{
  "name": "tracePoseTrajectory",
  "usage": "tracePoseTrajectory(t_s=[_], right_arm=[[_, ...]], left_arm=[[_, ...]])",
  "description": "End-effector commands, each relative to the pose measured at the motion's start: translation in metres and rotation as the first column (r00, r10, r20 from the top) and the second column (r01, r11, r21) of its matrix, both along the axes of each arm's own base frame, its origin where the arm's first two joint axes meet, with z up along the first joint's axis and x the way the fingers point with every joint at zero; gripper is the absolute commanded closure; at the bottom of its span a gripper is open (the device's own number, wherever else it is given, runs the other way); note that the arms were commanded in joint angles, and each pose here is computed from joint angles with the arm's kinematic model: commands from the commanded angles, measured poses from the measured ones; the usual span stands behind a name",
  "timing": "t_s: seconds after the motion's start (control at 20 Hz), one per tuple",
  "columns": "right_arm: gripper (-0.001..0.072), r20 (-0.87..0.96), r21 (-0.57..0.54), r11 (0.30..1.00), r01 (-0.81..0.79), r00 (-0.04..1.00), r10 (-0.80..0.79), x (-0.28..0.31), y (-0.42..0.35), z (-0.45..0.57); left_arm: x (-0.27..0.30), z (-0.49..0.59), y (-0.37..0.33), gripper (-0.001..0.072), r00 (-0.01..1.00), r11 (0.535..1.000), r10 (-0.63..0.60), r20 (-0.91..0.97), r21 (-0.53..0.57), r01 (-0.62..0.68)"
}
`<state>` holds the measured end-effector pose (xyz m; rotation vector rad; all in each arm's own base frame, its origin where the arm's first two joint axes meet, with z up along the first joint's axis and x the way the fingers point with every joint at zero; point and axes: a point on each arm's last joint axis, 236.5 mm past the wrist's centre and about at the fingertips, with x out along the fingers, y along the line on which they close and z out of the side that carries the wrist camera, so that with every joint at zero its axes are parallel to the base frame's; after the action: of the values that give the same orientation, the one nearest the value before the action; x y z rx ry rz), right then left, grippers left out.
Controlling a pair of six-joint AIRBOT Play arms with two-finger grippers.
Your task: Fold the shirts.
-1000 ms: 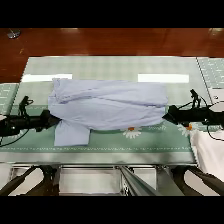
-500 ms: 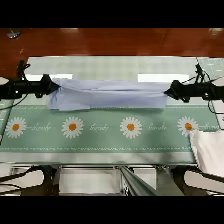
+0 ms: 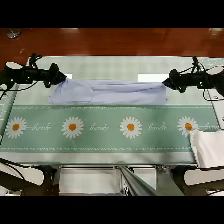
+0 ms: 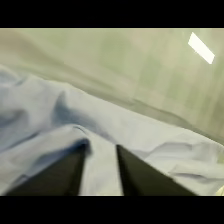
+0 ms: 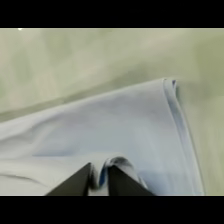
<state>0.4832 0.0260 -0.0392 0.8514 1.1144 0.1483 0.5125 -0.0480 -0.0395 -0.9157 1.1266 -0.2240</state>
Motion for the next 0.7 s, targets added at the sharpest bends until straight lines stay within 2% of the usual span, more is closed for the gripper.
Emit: tracePoseTrajectory(t_s=[0.0,0.1,0.2,0.35,0.5,0.65], right_arm=[[0.0093,0.011,0.038,0.999,0.010,1.000,-0.010,0.009,-0.015,0.009],[0.0093,-0.008,0.056,0.998,0.002,1.000,-0.002,-0.001,-0.041,0.023],[0.0093,-0.096,0.023,1.000,-0.005,0.995,0.007,-0.028,-0.072,0.011],[0.0093,-0.272,-0.058,0.998,0.012,0.962,-0.028,-0.069,-0.096,-0.027],[0.0093,-0.286,0.025,0.999,-0.039,0.957,0.044,-0.068,-0.063,-0.041],[0.0093,-0.269,0.048,0.996,-0.077,0.959,0.087,-0.057,-0.035,-0.052]], left_arm=[[-0.017,0.005,0.010,0.0002,0.994,0.995,-0.093,-0.049,-0.025,0.092],[-0.048,0.003,0.056,0.0004,0.978,0.990,-0.118,-0.173,0.053,0.129],[-0.082,0.004,0.113,0.0004,0.964,0.977,-0.048,-0.263,0.187,0.100],[-0.082,0.045,0.133,0.0004,0.999,0.963,0.032,-0.031,0.269,-0.023],[-0.091,0.085,0.108,0.0004,0.970,0.937,0.099,0.222,0.307,-0.165],[-0.123,0.093,0.060,0.0004,0.965,0.939,0.010,0.263,0.329,-0.099]])
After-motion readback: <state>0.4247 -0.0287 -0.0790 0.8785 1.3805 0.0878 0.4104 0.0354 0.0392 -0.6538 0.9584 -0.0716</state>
